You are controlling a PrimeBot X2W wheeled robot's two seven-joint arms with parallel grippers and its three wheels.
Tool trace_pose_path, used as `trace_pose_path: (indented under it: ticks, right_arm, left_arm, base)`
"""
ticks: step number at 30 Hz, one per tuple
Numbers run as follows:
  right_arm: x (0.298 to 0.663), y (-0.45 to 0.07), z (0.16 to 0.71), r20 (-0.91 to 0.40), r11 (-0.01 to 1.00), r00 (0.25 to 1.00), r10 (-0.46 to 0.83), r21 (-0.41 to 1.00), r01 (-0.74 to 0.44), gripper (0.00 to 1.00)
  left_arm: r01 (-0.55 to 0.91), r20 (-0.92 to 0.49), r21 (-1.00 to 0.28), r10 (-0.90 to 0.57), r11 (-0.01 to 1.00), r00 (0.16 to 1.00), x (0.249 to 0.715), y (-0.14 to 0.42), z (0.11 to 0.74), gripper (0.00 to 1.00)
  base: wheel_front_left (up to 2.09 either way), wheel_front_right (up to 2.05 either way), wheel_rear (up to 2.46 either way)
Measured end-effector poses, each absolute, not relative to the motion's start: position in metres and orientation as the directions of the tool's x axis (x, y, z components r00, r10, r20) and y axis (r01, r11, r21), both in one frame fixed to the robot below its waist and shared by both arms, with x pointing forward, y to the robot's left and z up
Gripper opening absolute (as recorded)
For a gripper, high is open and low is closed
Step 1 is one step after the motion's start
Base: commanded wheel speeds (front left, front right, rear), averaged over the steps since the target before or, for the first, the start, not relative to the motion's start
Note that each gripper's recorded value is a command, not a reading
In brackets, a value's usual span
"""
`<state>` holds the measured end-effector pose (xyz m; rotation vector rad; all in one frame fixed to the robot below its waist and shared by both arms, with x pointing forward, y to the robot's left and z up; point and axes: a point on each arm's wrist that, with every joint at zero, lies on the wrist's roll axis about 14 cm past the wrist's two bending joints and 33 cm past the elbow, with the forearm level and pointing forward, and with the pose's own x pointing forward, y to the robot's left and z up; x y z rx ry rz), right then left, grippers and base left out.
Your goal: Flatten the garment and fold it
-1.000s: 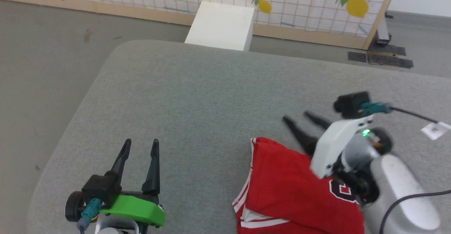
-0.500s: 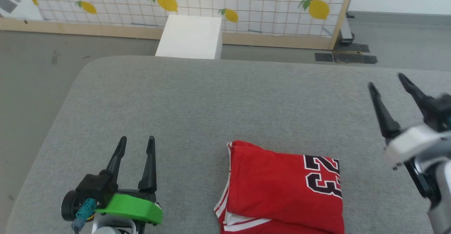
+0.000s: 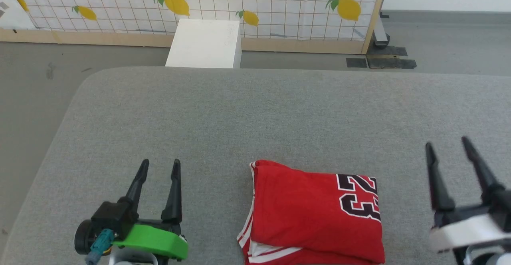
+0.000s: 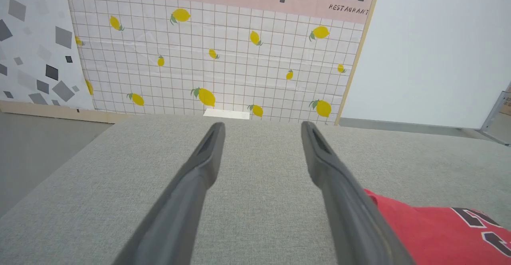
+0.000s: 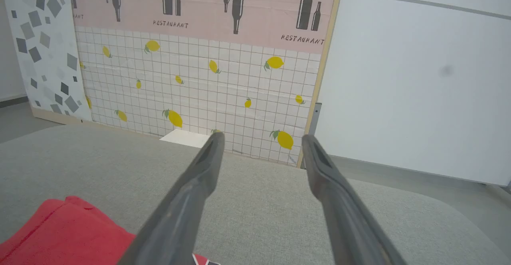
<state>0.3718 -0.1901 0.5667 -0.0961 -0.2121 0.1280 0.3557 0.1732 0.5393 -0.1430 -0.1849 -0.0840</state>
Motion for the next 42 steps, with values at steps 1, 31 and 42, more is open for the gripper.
trace_pose_path:
  ticks: [1, 31, 42]
  right_arm:
    - [0.368, -0.188, 0.562, 0.194, 0.987, 0.971, 0.137, -0.109, -0.118, 1.0]
    - [0.369, -0.179, 0.514, -0.067, 0.99, 0.988, 0.137, -0.01, -0.138, 1.0]
    - [0.363, -0.163, 0.433, -0.611, 0.948, 0.733, 0.3, 0.278, -0.156, 1.0]
  left_arm:
    - [0.098, 0.184, -0.134, -0.072, 0.986, 0.98, 0.355, 0.172, 0.538, 1.0]
    - [0.097, 0.139, -0.127, -0.079, 0.987, 0.987, 0.354, 0.173, 0.523, 1.0]
    - [0.084, 0.088, -0.129, -0.073, 0.988, 0.993, 0.366, 0.175, 0.507, 1.0]
  base:
    - [0.0, 0.0, 0.0]
    - [0.0, 0.0, 0.0]
    - [0.0, 0.0, 0.0]
